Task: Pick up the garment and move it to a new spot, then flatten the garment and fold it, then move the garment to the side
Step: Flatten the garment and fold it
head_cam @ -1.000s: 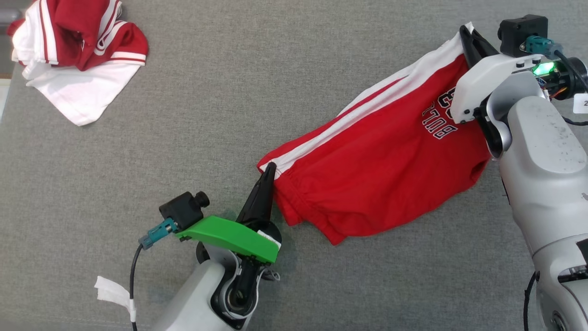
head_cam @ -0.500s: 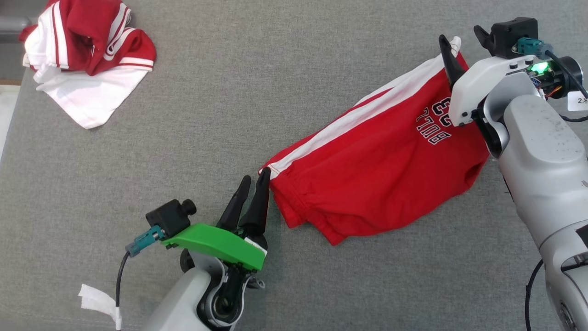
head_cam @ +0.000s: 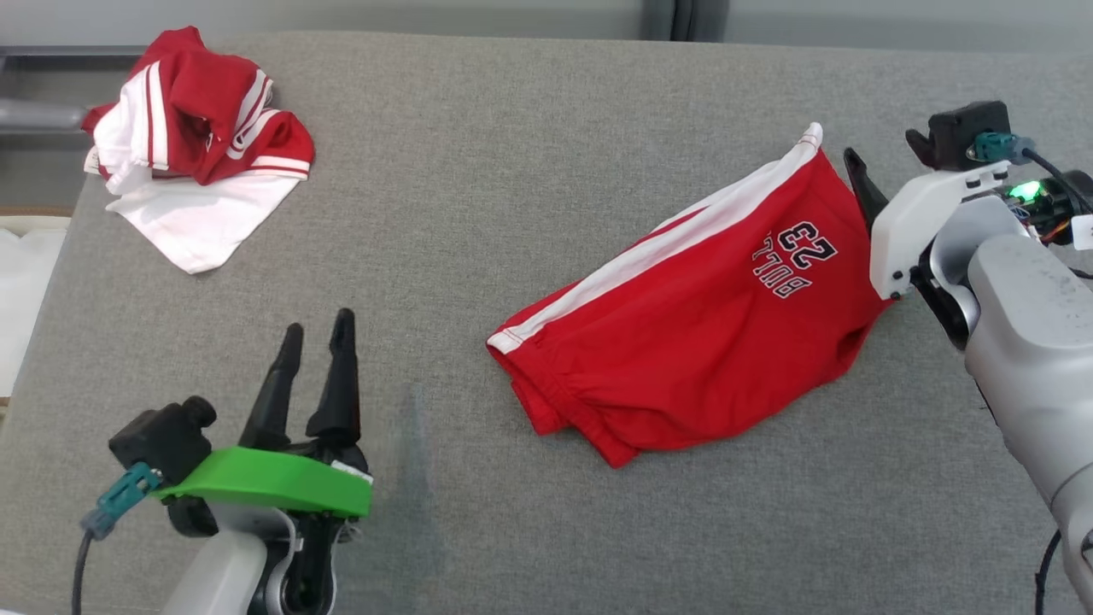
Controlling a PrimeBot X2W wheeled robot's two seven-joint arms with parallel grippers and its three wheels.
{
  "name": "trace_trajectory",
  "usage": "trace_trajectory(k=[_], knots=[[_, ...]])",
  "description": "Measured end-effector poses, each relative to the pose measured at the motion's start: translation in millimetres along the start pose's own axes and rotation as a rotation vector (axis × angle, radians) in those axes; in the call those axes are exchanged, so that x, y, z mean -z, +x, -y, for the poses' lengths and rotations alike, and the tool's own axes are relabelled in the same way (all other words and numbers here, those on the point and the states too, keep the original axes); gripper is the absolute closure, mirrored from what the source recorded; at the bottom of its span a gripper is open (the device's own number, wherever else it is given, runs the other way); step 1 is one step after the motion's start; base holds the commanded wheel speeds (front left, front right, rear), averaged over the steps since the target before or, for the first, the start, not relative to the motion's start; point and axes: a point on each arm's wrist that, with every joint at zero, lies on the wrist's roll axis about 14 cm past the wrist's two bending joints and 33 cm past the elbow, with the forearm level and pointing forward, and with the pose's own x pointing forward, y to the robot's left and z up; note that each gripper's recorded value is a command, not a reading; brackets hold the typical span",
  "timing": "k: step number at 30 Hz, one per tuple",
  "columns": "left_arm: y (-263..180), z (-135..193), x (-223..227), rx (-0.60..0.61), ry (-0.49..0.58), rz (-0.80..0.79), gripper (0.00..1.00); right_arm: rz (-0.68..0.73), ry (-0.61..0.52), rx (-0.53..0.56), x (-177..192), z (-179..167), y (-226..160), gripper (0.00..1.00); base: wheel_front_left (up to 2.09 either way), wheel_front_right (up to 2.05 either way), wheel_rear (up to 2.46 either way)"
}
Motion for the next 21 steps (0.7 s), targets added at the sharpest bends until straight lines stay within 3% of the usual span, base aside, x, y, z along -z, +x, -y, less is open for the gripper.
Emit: trace_trajectory(k=[7,21], knots=[[-15.2,-14.5,-31.8,-0.051,0.062,0.101,0.00,-0.126,0.035,-0.019,27.4,-2.0,-17.1,0.00,0.00,0.00,0.00],[-24.6,-38.6,-27.2,-0.132,0.073,0.120,0.00,-0.342,0.109,-0.061,87.4,-16.2,-23.4,0.00,0.00,0.00,0.00]])
